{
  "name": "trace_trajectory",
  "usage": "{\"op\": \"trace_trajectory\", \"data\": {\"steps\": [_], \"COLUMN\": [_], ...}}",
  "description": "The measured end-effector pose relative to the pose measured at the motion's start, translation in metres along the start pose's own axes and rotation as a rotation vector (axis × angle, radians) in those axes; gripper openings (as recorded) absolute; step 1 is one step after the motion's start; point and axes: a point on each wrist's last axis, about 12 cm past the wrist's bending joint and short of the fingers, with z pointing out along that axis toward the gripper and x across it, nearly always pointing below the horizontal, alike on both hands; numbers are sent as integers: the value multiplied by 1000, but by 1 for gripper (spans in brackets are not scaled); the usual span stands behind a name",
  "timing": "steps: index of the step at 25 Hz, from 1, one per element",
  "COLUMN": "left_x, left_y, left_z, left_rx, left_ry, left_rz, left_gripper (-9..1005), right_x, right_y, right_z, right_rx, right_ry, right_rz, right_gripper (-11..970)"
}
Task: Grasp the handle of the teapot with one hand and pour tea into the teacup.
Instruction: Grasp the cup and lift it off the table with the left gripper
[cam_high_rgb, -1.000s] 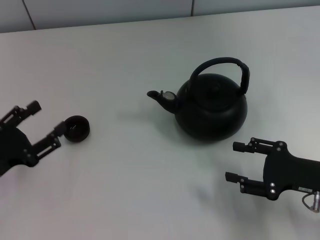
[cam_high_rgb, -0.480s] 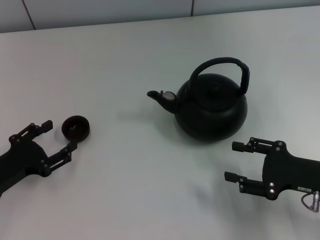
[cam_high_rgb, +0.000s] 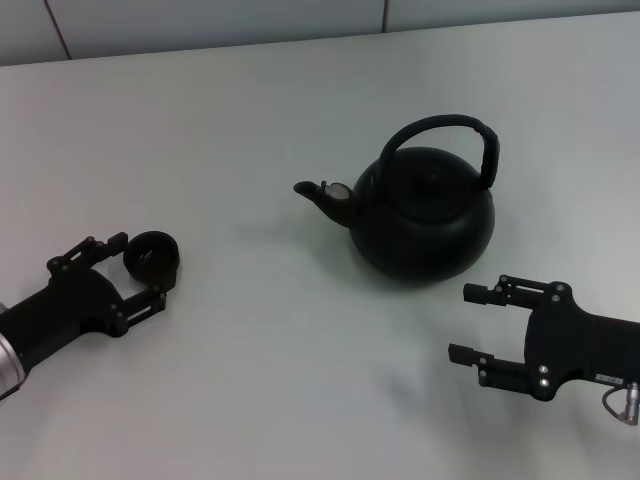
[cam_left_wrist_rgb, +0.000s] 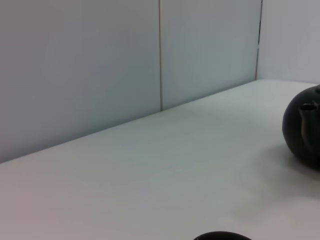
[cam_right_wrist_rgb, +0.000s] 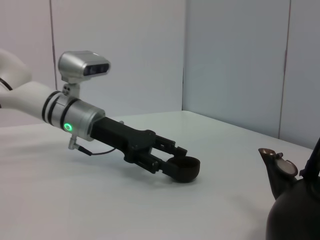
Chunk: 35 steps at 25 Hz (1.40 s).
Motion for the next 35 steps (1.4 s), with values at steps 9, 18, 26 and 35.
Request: {"op": "trace_trajectory", "data": {"steps": [9, 18, 26, 35], "left_x": [-4, -6, -7, -27], "left_y": [3, 4, 3, -9], "left_z": [8, 11, 11, 30], "left_rx": [-2, 0, 7, 114], "left_ry": [7, 9, 1, -93], "left_rz": [4, 2, 0, 5], "left_gripper": [797, 761, 701, 703], "right_x": [0, -2, -3, -3], "right_y": [0, -1, -1, -1], "right_z": [0, 0, 0, 2], "right_rx": [-3, -8, -8, -9], "right_ry": [-3, -10, -11, -14], "right_rz": [0, -6, -8, -7], "right_gripper": [670, 670, 669, 669]}}
